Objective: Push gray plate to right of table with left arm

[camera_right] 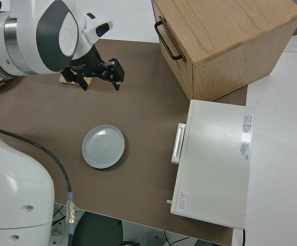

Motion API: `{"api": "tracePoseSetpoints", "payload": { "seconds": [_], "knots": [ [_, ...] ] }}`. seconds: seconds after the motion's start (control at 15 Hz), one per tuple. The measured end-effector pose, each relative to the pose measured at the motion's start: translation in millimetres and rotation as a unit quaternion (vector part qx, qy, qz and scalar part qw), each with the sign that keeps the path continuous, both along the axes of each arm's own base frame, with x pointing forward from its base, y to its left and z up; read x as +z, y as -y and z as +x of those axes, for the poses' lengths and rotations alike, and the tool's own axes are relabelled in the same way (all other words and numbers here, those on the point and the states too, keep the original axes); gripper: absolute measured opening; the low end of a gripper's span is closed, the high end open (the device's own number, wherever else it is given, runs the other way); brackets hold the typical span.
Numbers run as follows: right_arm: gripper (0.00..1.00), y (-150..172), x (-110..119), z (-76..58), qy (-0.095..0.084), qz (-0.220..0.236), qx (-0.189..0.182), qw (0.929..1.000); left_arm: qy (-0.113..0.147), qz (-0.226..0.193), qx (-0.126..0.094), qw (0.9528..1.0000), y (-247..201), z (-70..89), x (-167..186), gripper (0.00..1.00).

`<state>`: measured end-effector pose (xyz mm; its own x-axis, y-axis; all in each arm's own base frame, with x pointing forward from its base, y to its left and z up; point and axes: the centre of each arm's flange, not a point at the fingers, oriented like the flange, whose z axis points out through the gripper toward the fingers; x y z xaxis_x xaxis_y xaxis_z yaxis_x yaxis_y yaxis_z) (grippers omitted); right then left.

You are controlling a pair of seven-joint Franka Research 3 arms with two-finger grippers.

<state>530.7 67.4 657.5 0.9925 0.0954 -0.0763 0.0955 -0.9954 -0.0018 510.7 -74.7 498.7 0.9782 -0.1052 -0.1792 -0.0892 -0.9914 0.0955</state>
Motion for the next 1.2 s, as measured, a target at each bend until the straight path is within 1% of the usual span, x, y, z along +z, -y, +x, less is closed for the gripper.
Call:
{"api": "tracePoseSetpoints", "payload": {
  "seconds": [0.2, 0.4, 0.67, 0.8, 0.87, 1.0, 1.07, 1.2],
  "knots": [
    [0.99, 0.0, 0.0, 0.0, 0.000, 0.000, 0.000, 1.0000, 0.006, 0.003, -0.015, 0.9999, -45.4, -0.7, 10.5, 1.00],
    [0.99, 0.0, 0.0, 0.0, 0.000, 0.000, 0.000, 1.0000, 0.015, 0.014, -0.022, 0.9996, -74.5, -0.1, 24.2, 1.00],
    [0.99, 0.0, 0.0, 0.0, 0.000, 0.000, 0.000, 1.0000, 0.019, 0.031, -0.021, 0.9991, -86.9, 0.7, 29.5, 1.00],
    [0.99, 0.0, 0.0, 0.0, 0.000, 0.000, 0.000, 1.0000, 0.021, 0.033, -0.020, 0.9990, -89.5, 1.2, 31.7, 1.00],
    [0.99, 0.0, 0.0, 0.0, 0.000, 0.000, 0.000, 1.0000, 0.026, 0.034, -0.017, 0.9989, -92.0, 2.4, 36.4, 1.00],
    [0.99, 0.0, 0.0, 0.0, 0.000, 0.000, 0.000, 1.0000, 0.045, 0.035, -0.008, 0.9983, -98.0, 6.5, 55.1, 1.00],
    [0.99, 0.0, 0.0, 0.0, 0.000, 0.000, 0.000, 1.0000, 0.054, 0.036, 0.001, 0.9979, -100.2, 8.0, 63.3, 1.00],
    [0.99, 0.0, 0.0, 0.0, 0.000, 0.000, 0.000, 1.0000, 0.062, 0.040, 0.027, 0.9969, -101.5, 9.7, 72.1, 1.00]
  ]
}}
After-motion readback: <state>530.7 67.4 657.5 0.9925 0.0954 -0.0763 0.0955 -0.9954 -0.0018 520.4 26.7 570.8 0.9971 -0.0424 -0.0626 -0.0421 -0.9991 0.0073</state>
